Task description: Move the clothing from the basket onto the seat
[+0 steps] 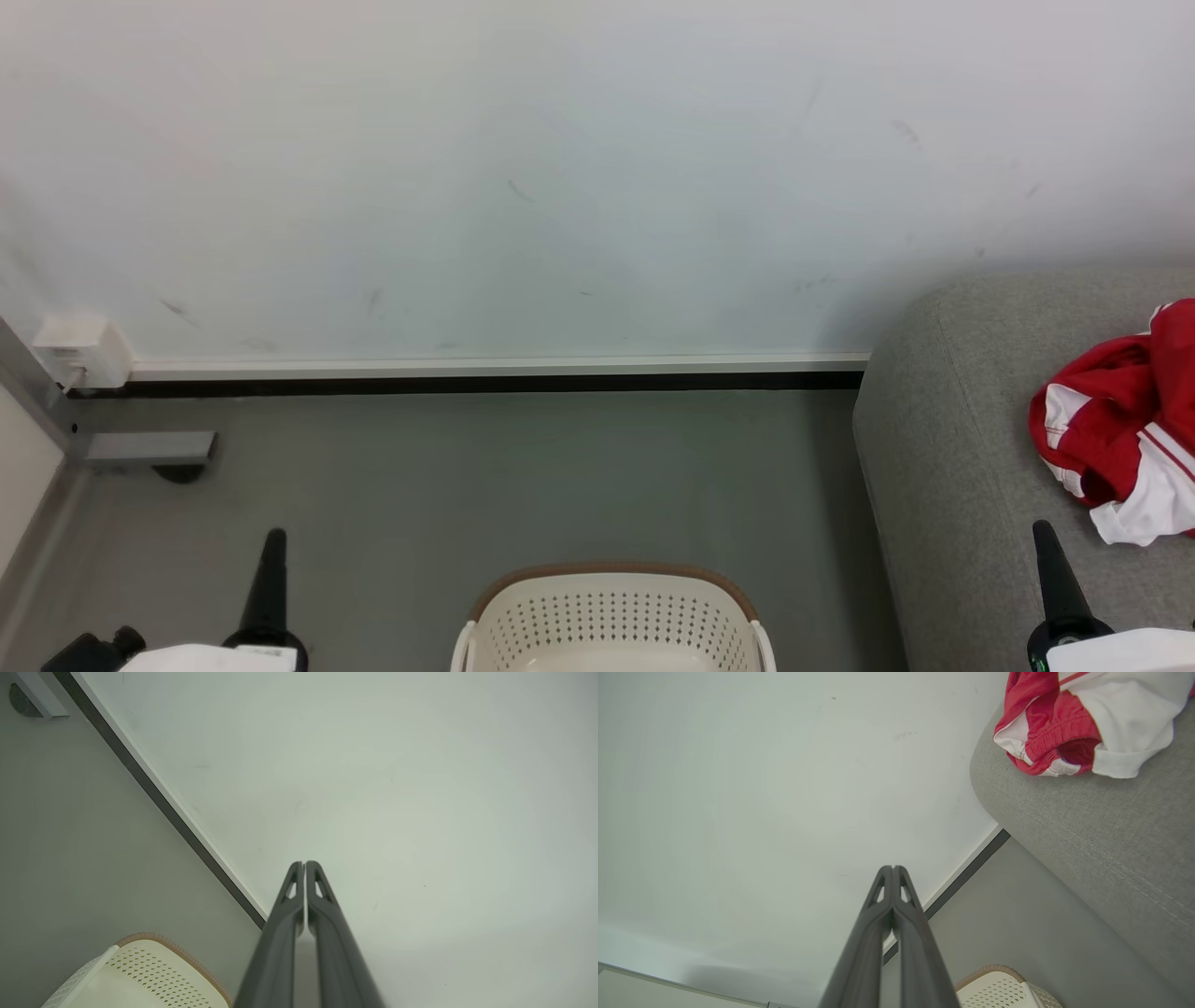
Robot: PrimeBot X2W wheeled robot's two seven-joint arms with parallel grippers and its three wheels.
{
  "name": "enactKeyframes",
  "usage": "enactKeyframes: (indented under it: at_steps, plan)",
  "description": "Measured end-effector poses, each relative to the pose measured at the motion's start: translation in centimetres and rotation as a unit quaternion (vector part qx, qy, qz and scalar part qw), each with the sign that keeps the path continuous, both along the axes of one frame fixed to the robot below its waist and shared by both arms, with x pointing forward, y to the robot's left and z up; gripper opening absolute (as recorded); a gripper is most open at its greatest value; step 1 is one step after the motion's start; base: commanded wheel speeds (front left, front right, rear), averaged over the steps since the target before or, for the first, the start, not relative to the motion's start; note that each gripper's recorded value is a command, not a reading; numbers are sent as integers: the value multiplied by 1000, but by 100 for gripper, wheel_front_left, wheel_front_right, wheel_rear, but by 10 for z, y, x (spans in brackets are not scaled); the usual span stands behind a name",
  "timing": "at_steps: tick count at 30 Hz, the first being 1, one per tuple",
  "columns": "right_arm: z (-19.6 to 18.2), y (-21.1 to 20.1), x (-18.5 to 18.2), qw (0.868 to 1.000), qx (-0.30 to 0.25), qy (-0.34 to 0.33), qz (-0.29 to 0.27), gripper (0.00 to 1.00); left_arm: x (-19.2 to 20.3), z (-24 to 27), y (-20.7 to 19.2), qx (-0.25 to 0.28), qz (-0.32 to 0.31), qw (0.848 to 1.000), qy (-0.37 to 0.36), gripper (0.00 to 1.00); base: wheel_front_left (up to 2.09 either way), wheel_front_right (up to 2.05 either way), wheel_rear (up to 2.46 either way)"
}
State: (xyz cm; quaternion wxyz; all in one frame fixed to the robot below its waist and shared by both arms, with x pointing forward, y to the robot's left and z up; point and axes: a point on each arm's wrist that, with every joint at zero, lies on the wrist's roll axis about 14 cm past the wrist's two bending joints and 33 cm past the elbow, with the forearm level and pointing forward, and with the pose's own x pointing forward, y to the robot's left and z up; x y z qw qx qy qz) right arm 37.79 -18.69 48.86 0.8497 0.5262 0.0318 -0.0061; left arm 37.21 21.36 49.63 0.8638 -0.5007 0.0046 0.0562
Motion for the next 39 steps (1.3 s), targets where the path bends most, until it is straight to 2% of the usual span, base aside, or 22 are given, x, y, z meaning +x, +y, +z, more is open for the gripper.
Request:
enactKeyframes:
  at_steps: [21, 39]
  plan:
    - [8, -6, 6, 996, 92, -8, -10, 0, 7, 7, -5, -101, -11, 995, -13, 0, 0, 0, 0]
    - [13, -10, 9, 987, 157, -15, -15, 0, 12, 14, -9, -179, -21, 983, -26, 0, 0, 0, 0]
